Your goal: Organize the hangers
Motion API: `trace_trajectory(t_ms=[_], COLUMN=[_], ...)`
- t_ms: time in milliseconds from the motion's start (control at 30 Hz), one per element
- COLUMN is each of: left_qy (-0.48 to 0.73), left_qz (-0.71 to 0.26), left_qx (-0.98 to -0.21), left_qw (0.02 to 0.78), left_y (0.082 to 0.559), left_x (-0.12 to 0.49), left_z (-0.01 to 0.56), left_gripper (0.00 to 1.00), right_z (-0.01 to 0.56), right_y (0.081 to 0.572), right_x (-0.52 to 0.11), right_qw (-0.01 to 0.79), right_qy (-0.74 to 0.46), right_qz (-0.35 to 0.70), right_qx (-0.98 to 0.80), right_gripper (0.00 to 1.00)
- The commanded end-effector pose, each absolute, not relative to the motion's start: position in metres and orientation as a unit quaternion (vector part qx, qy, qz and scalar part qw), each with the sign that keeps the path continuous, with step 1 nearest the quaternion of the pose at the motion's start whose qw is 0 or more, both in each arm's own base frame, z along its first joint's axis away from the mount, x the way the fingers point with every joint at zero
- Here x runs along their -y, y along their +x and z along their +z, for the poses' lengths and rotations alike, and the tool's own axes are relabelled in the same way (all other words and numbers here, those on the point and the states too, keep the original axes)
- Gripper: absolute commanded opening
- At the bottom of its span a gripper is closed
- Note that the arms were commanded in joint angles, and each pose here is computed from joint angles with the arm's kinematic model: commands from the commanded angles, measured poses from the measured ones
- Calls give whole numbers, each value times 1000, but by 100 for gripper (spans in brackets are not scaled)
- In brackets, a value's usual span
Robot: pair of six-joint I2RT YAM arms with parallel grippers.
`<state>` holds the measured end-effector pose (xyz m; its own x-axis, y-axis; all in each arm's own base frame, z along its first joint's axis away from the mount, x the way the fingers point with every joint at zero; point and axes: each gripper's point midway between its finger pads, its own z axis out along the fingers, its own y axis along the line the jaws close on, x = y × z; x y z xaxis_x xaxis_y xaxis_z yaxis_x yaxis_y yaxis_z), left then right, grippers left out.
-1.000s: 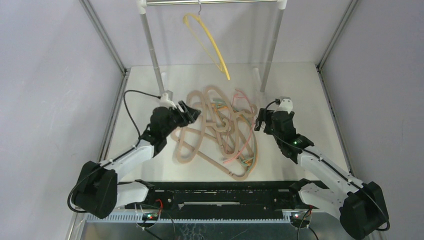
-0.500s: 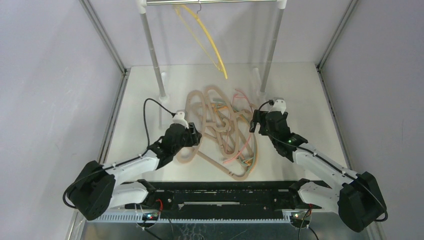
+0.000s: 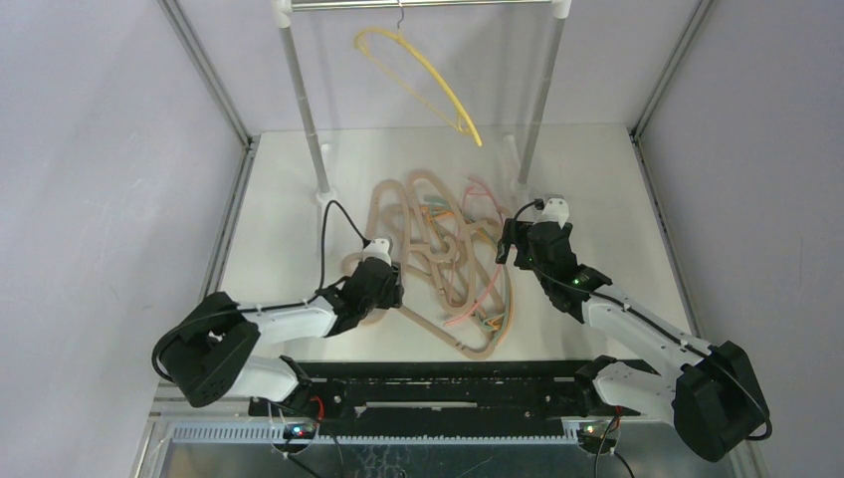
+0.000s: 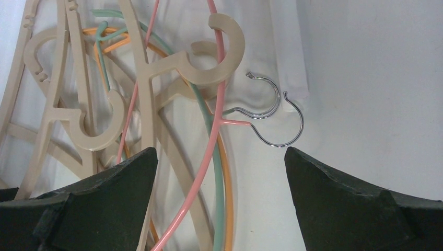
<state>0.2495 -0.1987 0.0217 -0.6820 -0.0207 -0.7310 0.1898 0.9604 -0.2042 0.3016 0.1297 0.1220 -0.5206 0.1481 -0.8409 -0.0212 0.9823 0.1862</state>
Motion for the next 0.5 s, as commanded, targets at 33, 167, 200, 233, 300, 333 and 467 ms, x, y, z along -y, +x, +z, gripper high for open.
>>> trace_trajectory(t_ms=[33,167,200,233,300,333,467], left_qy=[51,51,52,51,49,50,56], left_qz=[-133,-136,-139,-143,-151,-154,-172], left_qx=[-902,-904,-903,-901,-897,-895,-884], left_qw=[407,401,403,406,413,416,432], left_y=[260,257,257,257,258,257,258], left_x=[208,208,208,209,210,210,214], left_z=[29,26,28,32,40,44,72], left_gripper=[45,36,29,17,1,0,0], right_z=[134,134,135,135,134,134,135], right_y=[309,309,309,309,310,310,312], right_x=[-130,-130,-130,-130,-130,-130,-132], right_qw=[509,510,510,510,511,511,515], right_qy=[51,53,53,52,53,53,52], right_qz=[91,91,90,91,91,91,93], right_qx=[-855,-854,-854,-854,-853,-853,-851], right_gripper=[100,100,100,100,100,100,100])
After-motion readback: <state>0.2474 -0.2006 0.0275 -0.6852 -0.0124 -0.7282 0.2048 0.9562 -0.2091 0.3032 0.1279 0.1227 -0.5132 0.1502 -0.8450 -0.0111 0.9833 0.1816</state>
